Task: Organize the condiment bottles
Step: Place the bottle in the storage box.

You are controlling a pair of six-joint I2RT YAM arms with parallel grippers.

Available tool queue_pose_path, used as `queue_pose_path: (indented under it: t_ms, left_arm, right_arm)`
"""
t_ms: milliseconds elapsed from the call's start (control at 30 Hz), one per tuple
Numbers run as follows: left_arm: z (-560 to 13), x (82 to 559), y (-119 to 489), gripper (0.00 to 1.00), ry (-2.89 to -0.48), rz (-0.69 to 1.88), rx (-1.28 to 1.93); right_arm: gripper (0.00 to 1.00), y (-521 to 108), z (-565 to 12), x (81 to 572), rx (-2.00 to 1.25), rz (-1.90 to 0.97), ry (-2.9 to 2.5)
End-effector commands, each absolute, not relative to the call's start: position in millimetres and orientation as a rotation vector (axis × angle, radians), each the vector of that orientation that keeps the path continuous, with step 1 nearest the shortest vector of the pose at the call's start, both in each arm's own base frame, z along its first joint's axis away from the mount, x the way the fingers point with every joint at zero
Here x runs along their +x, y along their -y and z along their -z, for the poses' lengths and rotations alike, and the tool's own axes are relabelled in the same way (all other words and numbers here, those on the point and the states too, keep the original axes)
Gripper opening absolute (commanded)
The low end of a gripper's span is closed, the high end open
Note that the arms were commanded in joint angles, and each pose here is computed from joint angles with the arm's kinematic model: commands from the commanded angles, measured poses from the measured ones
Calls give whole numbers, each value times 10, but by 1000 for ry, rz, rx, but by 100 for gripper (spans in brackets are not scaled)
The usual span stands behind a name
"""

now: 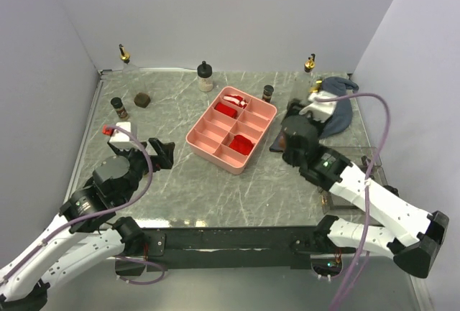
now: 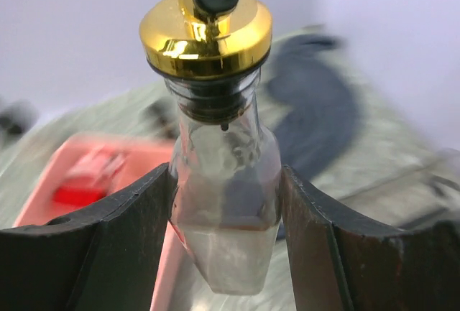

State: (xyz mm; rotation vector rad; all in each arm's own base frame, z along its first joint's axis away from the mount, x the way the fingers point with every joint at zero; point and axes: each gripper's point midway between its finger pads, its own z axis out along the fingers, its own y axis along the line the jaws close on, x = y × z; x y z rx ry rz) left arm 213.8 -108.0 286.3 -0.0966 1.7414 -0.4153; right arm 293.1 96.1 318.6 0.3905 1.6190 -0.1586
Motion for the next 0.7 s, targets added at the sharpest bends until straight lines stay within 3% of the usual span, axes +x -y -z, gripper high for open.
queue_pose_path:
  t_ms: [0, 267, 667]
  left_arm:
    - [-2847, 2154, 1140, 97, -1762, 406, -56]
    - [-2866, 2114, 1140, 97, -1750, 425, -34]
    - [-2959, 2066, 1091, 97, -1700, 456, -46]
  right_arm:
    - [0, -80, -3585, 2807, 828, 339, -1372]
    - [0, 1010, -3484, 2634, 1135, 650, -1164]
    - [0, 1681, -3163, 2671, 1260, 849, -1104]
